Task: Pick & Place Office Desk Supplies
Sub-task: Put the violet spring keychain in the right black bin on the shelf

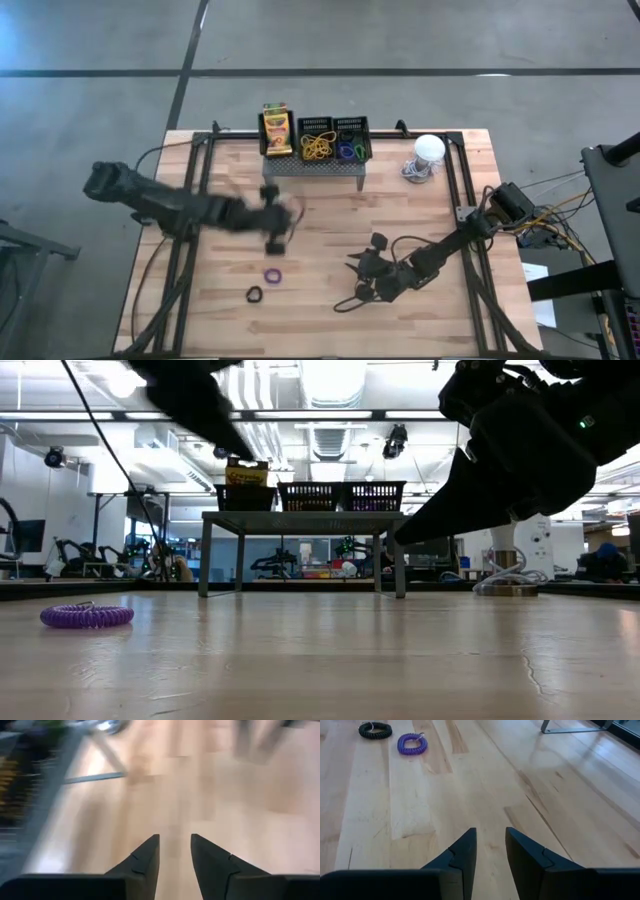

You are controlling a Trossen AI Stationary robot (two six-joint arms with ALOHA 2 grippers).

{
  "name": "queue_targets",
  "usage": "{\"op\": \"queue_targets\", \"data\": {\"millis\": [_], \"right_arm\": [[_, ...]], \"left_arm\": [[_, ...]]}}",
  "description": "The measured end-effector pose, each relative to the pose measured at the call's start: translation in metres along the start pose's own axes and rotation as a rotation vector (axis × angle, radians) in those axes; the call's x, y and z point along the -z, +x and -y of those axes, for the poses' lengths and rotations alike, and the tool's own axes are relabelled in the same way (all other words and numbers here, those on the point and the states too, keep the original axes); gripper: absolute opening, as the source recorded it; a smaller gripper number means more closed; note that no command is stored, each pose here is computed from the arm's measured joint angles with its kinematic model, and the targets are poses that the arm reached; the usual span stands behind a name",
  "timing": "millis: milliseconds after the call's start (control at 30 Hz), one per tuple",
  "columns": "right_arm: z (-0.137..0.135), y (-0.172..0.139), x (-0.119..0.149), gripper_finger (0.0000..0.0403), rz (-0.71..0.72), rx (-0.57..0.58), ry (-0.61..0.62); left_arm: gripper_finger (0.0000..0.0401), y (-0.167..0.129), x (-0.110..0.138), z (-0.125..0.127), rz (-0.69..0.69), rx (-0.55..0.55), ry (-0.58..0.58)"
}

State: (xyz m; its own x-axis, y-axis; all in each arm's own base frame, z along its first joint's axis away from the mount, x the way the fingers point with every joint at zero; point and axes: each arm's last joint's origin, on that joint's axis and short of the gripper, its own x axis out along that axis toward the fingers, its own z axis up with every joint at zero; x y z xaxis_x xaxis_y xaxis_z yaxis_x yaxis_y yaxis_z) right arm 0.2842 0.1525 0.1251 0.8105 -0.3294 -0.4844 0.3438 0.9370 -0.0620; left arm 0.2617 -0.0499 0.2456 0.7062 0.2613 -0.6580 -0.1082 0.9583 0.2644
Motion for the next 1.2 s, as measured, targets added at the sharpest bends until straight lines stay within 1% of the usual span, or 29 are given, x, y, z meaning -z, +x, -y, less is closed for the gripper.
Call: {"op": "queue_targets", "data": {"millis": [133, 200, 300, 433, 600, 733, 900, 1000, 1100, 1200], "right_arm": [[-0.001, 0.000, -0.002, 0.0100, 0.017, -0.007, 0.015], [-0.001, 0.000, -0.002, 0.0102, 0.019, -0.007, 0.016], [-0.002, 0.000, -0.003, 0.0103, 0.026, -0.011, 0.024], [-0.001, 0.001, -0.003, 0.0098, 0.027, -0.010, 0.027], [0.001, 0.003, -0.004, 0.0093, 0.026, 0.000, 0.031], [0.003, 0.005, -0.005, 0.0095, 0.025, 0.009, 0.035], [0.004, 0.006, -0.006, 0.0098, 0.024, 0.012, 0.037], [0.004, 0.006, -0.006, 0.0094, 0.024, 0.012, 0.037], [0.004, 0.006, -0.006, 0.0090, 0.024, 0.012, 0.036], [0.004, 0.006, -0.006, 0.0087, 0.024, 0.012, 0.036]], "left_arm": [[0.0112, -0.009, 0.047, 0.053, 0.076, 0.107, 0.058], [0.0112, -0.015, 0.069, 0.072, 0.110, 0.155, 0.064], [0.0112, -0.021, 0.098, 0.091, 0.154, 0.230, 0.033], [0.0112, -0.021, 0.128, 0.099, 0.204, 0.309, -0.010], [0.0112, -0.013, 0.156, 0.090, 0.228, 0.328, -0.078], [0.0124, -0.009, 0.168, 0.082, 0.258, 0.326, -0.122], [0.0173, -0.004, 0.170, 0.076, 0.253, 0.315, -0.168], [0.0196, 0.000, 0.167, 0.076, 0.217, 0.321, -0.191], [0.0200, 0.006, 0.162, 0.083, 0.150, 0.336, -0.159], [0.0191, 0.014, 0.157, 0.091, 0.065, 0.359, -0.124]]}}
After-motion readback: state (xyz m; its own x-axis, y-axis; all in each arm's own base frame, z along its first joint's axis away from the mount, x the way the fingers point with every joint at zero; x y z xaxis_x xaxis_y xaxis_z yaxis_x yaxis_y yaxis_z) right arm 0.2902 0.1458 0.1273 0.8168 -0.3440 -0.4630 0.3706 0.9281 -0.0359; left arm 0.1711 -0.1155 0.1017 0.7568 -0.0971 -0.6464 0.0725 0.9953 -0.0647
